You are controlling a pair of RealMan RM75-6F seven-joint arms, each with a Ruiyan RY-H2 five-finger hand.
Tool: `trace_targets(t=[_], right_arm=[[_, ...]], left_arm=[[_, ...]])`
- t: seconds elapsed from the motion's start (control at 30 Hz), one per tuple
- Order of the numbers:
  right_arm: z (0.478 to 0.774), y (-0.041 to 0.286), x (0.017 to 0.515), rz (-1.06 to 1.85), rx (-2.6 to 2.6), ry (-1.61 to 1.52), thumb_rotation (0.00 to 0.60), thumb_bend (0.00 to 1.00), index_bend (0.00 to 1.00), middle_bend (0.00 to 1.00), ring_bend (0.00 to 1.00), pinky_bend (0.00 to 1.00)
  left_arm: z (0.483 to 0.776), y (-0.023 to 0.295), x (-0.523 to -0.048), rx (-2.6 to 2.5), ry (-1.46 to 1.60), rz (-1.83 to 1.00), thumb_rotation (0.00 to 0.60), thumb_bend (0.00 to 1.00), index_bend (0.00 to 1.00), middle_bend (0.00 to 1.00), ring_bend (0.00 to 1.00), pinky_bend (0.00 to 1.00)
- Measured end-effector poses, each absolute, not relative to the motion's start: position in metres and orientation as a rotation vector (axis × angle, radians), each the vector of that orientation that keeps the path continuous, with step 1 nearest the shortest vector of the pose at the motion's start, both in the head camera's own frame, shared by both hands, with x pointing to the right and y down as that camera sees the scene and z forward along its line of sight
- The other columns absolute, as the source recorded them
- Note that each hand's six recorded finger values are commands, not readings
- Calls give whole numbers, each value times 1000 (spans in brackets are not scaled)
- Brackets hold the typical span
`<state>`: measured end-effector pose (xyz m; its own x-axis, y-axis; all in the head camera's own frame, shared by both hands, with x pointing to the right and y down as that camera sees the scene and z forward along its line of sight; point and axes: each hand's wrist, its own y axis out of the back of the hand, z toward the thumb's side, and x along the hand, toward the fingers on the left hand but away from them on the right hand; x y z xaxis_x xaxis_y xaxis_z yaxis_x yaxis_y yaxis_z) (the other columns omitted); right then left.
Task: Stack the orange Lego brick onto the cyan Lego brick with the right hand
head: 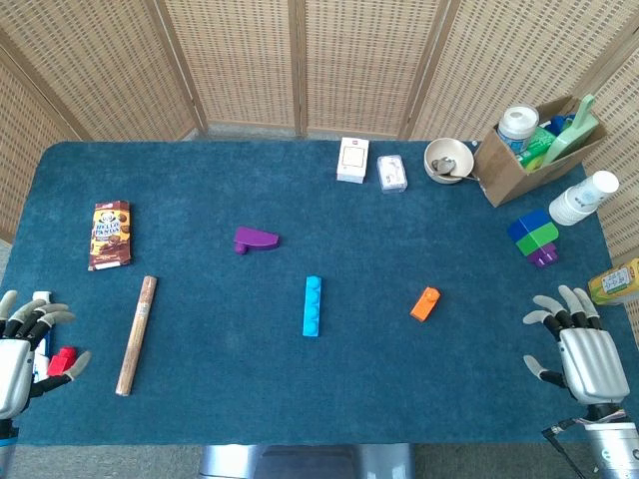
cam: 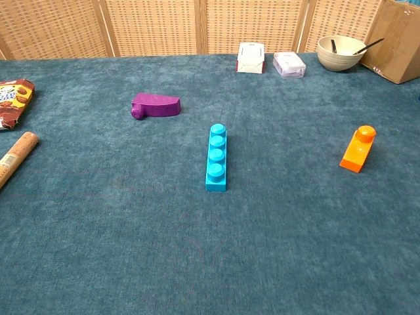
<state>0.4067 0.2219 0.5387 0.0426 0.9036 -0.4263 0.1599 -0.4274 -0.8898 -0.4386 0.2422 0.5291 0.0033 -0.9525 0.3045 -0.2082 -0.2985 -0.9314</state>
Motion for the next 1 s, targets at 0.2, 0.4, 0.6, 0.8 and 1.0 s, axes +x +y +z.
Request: trace_targets(t=[0.2, 0.4, 0.6, 0.8, 1.0], right_arm=[[541, 223, 408, 1445, -1669, -1090, 600, 181, 382, 241, 35, 46], [540, 225, 407, 1432, -1685, -1089, 600, 180, 382, 241, 35, 46], [538, 222, 403, 1406, -1710, -1100, 600, 180, 381, 241, 37, 47], [538, 211, 391, 1351, -1750, -1063, 600, 182, 382, 250, 89, 57], [541, 192, 373, 1303, -1781, -972, 600, 182, 354, 250, 96, 86]], left_arm=[[533, 245, -441, -1588, 1221, -1372, 497, 280, 357, 342, 223, 9], [528, 248, -444, -1580, 1231, -1367, 499, 279, 357, 342, 223, 9], [527, 250, -446, -1581, 1238, -1369, 501, 280, 357, 342, 223, 9], [530, 249, -444, -1591, 1235, -1366, 503, 280, 358, 343, 223, 9], [532, 245, -439, -1608, 1219, -1348, 504, 280, 361, 346, 225, 9]])
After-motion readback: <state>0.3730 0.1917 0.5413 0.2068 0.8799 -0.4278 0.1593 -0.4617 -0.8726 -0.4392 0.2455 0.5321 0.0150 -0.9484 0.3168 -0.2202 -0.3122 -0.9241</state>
